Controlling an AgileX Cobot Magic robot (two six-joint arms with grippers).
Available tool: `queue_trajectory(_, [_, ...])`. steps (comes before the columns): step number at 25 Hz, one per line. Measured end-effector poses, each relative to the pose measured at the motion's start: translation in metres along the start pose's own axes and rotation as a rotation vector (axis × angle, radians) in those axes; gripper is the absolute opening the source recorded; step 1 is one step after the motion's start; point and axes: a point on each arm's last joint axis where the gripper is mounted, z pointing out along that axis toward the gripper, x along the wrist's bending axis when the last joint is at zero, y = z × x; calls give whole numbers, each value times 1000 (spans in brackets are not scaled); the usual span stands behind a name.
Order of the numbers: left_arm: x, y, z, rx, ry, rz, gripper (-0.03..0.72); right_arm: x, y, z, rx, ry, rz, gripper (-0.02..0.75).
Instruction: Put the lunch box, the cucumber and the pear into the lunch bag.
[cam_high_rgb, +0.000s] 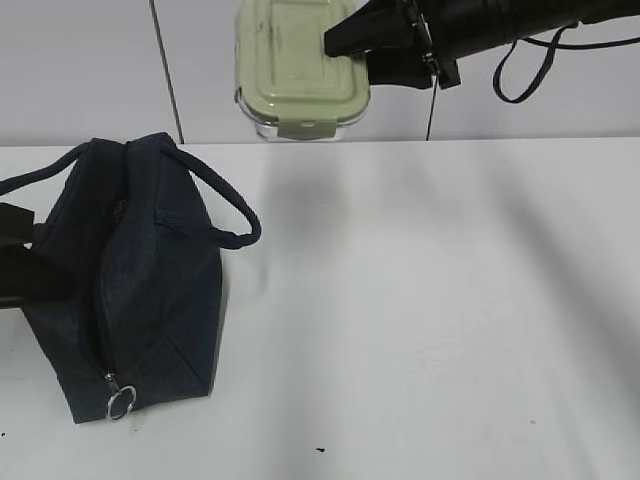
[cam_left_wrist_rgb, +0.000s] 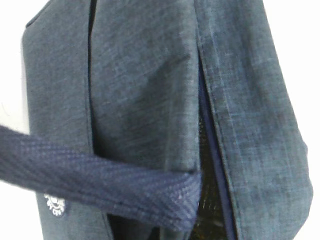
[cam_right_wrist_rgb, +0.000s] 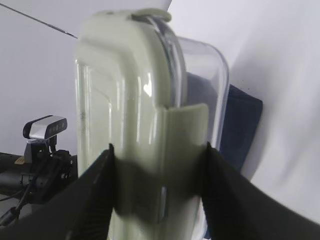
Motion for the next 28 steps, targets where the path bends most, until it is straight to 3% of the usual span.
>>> queue_trajectory(12, [0,0,0,0,0,0,-18,59,-30,76,151,143,-63,386])
queue_trajectory(19, [0,0,0,0,0,0,-18,81,-35,106,67,144,-85,386])
queue_trajectory(24, [0,0,0,0,0,0,-18,69,-33,123,-11,140,-17,386])
queue_trajectory(28, [0,0,0,0,0,0,-18,47,-42,143,12,114,29,386])
